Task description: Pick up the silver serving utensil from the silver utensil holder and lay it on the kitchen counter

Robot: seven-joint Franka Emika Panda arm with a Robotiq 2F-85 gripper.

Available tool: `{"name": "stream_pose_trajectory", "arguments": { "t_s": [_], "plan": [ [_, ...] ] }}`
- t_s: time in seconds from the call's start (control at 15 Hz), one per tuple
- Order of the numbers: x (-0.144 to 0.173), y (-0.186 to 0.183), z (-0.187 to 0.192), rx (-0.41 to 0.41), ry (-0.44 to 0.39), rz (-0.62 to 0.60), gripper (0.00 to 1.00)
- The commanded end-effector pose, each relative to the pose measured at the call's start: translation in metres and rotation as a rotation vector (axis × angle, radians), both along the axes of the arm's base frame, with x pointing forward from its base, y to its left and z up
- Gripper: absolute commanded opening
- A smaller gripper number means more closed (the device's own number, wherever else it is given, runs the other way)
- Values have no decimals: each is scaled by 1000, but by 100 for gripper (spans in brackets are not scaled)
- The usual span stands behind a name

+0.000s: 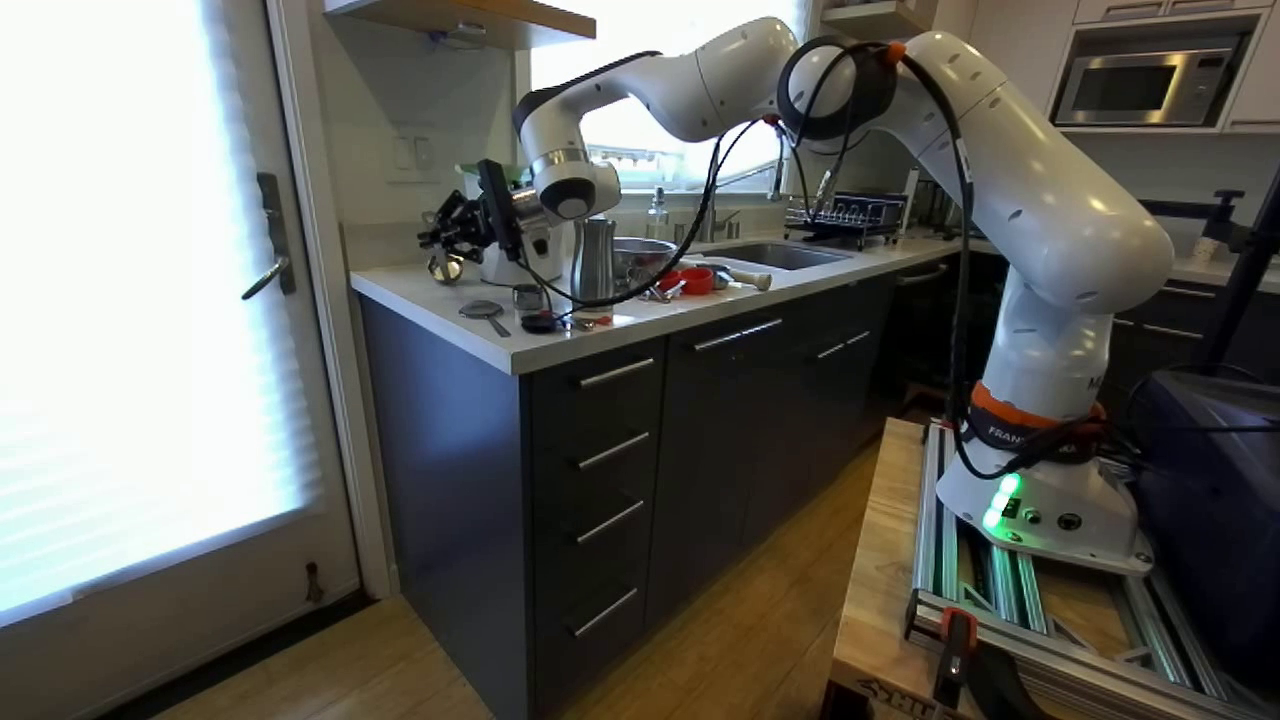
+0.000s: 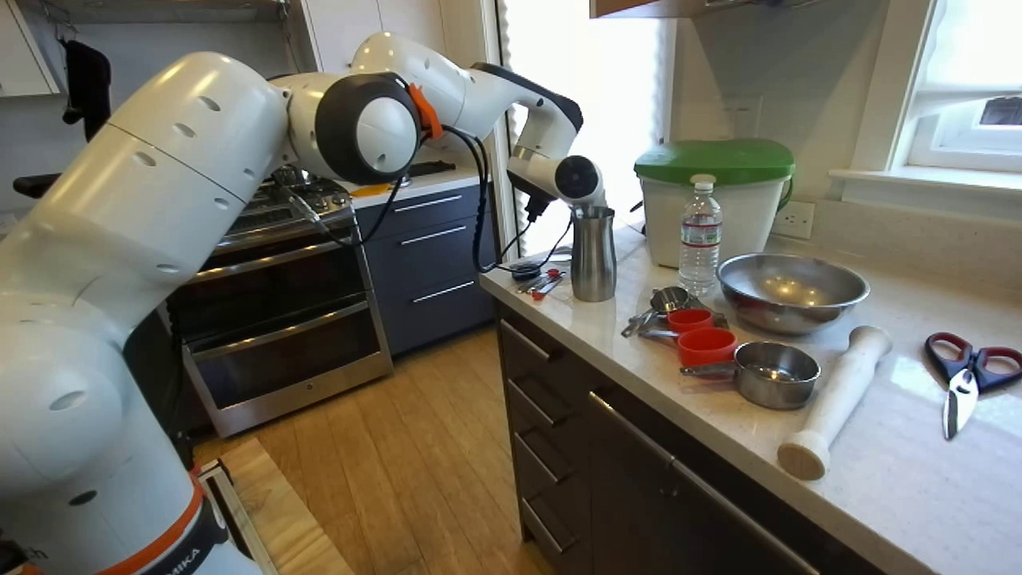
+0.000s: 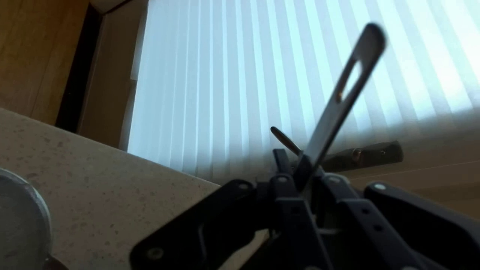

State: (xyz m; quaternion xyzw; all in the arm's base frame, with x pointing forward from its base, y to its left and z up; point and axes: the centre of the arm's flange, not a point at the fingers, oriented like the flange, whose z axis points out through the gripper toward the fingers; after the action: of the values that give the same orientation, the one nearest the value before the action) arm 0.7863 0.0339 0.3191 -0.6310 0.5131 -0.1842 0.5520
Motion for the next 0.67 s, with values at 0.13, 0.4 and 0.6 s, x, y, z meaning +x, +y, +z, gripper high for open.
{"name": "stream_pose_trajectory", "arguments": {
  "t_s": [0.13,0.4,0.6],
  "plan": [
    [4,1,-2,-10,-19,2,1],
    [4,1,-3,-16,-16,5,1],
    [4,1,-3,-13,-15,5,1]
  ]
}}
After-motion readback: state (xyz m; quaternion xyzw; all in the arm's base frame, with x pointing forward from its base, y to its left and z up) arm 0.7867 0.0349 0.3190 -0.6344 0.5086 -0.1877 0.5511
